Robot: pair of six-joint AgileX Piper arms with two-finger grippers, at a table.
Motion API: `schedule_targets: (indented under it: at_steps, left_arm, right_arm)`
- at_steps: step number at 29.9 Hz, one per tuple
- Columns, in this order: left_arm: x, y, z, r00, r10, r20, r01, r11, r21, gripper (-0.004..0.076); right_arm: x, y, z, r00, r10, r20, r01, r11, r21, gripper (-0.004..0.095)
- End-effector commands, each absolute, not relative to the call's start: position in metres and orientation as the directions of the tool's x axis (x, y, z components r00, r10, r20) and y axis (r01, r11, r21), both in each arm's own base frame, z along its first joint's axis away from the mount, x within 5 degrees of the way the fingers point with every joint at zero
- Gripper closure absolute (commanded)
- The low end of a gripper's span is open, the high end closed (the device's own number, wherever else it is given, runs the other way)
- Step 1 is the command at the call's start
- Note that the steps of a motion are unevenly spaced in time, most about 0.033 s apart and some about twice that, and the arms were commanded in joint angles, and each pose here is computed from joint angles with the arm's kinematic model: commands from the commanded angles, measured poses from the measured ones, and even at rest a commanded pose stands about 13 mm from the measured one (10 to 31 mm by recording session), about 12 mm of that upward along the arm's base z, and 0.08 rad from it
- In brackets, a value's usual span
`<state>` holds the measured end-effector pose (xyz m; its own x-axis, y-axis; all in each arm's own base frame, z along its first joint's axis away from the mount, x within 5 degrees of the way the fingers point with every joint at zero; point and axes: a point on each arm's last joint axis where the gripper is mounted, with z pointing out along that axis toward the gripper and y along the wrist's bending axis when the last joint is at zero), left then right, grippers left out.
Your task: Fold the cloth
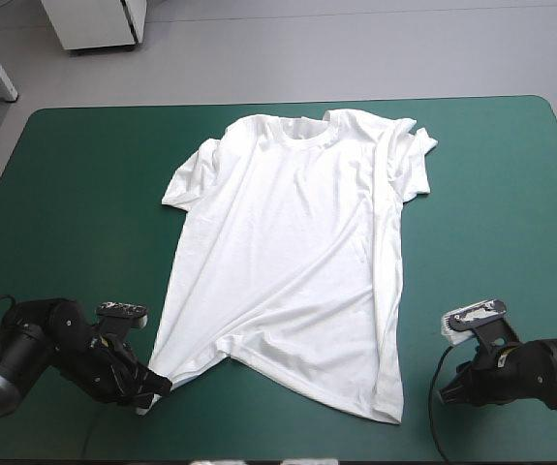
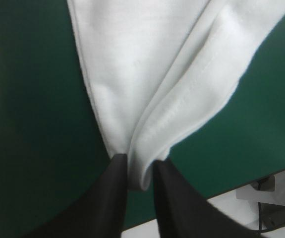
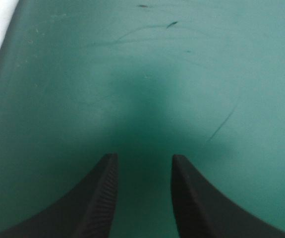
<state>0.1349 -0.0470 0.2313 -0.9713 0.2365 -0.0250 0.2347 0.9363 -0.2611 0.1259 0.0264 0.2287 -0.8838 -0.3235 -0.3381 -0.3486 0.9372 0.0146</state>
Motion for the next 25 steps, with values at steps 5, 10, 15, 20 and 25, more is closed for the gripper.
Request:
schedule_targets:
  at_steps: [5, 10, 15, 20, 25]
  left_arm:
    - [0.118, -0.051, 0.275, -0.959, 0.219, -0.177, 0.266, 0.911, -0.315, 0.0426]
    - [0.104, -0.048, 0.3, -0.933, 0.173, -0.316, 0.271, 0.915, -0.299, 0.0407]
    - [0.094, -0.047, 0.32, -0.906, 0.126, -0.405, 0.267, 0.911, -0.313, 0.0407]
    - [0.093, -0.048, 0.317, -0.895, 0.193, -0.402, 0.315, 0.912, -0.264, 0.0407]
    - [0.091, -0.048, 0.315, -0.861, 0.311, -0.403, 0.404, 0.899, -0.168, 0.0407]
  right_arm:
    - [0.122, 0.027, 0.264, -0.821, -0.339, -0.459, -0.362, 0.931, -0.041, 0.0468]
    - [0.119, 0.033, 0.28, -0.816, -0.365, -0.448, -0.397, 0.918, -0.024, 0.0469]
    - [0.113, 0.043, 0.295, -0.805, -0.405, -0.433, -0.455, 0.89, 0.012, 0.0476]
    - [0.108, 0.049, 0.303, -0.79, -0.437, -0.431, -0.498, 0.866, 0.035, 0.0476]
    - [0.108, 0.051, 0.303, -0.79, -0.435, -0.432, -0.503, 0.863, 0.051, 0.0476]
